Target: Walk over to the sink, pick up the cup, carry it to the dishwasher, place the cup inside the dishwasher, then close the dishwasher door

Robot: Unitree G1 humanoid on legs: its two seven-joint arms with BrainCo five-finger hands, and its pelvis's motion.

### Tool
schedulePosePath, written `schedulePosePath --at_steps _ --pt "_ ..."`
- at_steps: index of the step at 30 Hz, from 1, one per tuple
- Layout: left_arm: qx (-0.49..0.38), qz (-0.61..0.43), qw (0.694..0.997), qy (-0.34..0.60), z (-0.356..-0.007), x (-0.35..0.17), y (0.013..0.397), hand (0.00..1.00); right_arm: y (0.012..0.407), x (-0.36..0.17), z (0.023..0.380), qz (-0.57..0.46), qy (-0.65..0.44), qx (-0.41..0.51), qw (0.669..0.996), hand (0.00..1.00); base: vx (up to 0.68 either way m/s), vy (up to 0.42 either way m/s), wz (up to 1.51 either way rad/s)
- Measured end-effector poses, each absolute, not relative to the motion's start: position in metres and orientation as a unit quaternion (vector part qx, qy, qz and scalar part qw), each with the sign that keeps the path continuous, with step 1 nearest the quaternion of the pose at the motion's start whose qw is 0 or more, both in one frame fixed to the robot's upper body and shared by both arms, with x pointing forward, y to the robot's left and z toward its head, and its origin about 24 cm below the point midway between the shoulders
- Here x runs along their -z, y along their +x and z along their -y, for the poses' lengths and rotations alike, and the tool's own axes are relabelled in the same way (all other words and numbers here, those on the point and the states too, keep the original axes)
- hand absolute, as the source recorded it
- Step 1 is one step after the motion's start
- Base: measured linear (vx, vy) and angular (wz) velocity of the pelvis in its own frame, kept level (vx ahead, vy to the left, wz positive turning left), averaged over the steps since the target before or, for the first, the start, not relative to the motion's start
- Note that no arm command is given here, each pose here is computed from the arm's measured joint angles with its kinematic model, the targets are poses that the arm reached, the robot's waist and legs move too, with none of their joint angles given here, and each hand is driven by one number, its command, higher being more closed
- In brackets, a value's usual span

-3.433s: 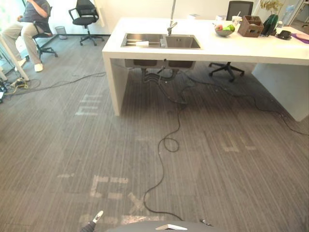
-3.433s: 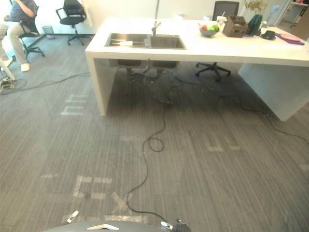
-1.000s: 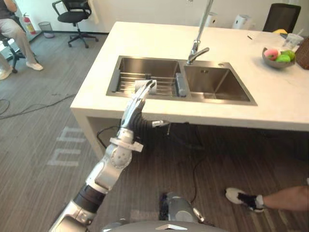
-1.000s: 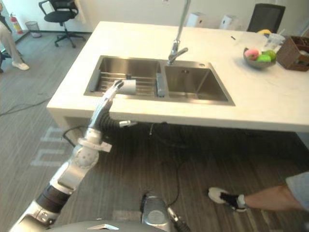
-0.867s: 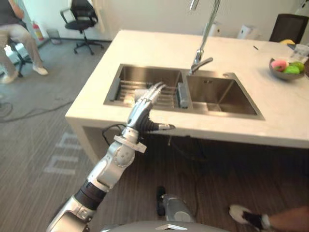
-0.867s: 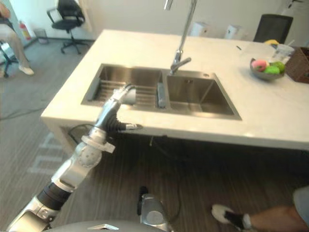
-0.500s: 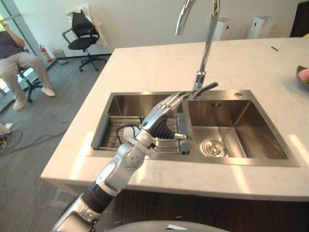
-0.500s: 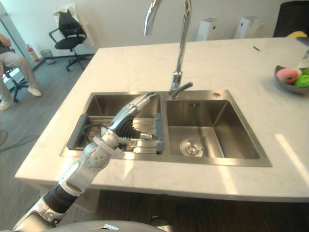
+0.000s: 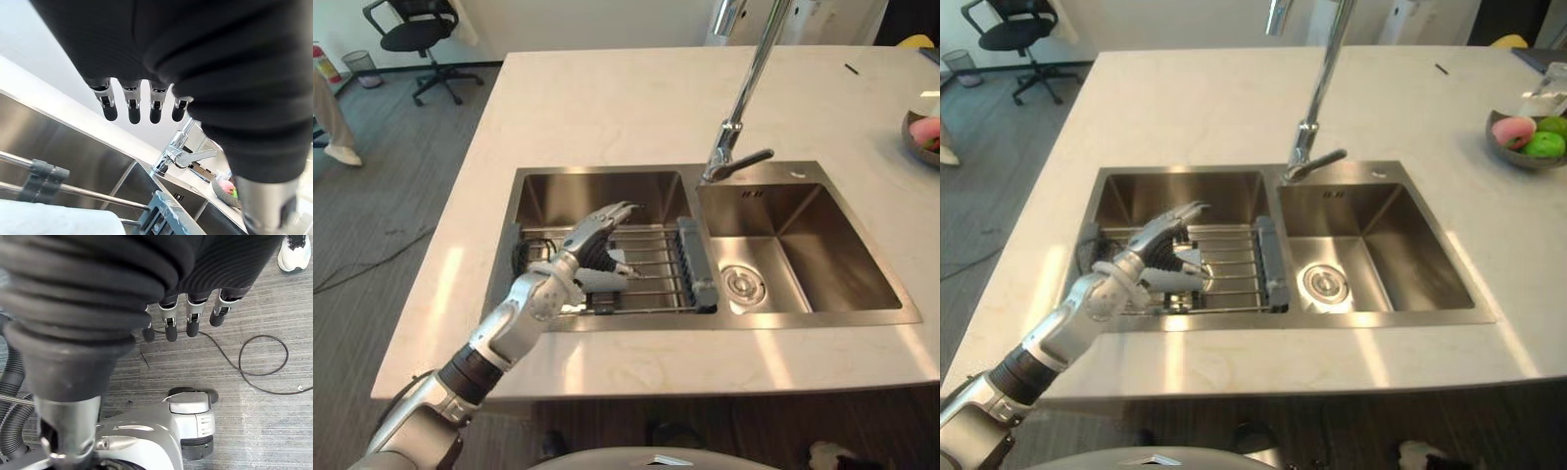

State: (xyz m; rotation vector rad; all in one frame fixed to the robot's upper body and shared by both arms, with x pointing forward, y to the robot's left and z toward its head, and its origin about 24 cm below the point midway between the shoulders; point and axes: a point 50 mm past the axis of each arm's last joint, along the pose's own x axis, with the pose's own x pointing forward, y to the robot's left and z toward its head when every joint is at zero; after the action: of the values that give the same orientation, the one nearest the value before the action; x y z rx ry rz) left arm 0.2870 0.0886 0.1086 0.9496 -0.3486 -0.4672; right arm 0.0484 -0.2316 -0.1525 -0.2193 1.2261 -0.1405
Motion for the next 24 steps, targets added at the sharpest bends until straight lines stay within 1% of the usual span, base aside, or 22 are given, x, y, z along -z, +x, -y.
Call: schedulePosePath --at_steps 4,10,13,18,21,24 --pt "0.232 0.131 0.84 0.472 -0.1 -0.101 0.289 0.0 0.052 0.15 0.238 -0.564 -0.121 0.056 0.815 0.0 -0.04 0.017 0.07" --pt "0.261 0.115 0.824 0.49 -0.1 -0.098 0.288 0.0 0.056 0.152 0.245 -0.556 -0.117 0.065 0.82 0.0 -0.02 0.015 0.09" --pt "0.282 0.104 0.81 0.503 -0.101 -0.094 0.286 0.0 0.058 0.152 0.246 -0.548 -0.118 0.065 0.825 0.0 0.0 0.0 0.0" --pt "0.294 0.092 0.8 0.515 -0.104 -0.086 0.281 0.0 0.06 0.153 0.247 -0.542 -0.114 0.07 0.829 0.0 0.04 0.015 0.01" --pt "0.301 0.088 0.783 0.538 -0.105 -0.081 0.279 0.0 0.058 0.154 0.249 -0.544 -0.11 0.076 0.828 0.0 0.03 0.002 0.02" --pt "0.306 0.081 0.781 0.539 -0.105 -0.076 0.275 0.0 0.057 0.155 0.251 -0.546 -0.105 0.082 0.827 0.0 -0.01 0.002 -0.01"
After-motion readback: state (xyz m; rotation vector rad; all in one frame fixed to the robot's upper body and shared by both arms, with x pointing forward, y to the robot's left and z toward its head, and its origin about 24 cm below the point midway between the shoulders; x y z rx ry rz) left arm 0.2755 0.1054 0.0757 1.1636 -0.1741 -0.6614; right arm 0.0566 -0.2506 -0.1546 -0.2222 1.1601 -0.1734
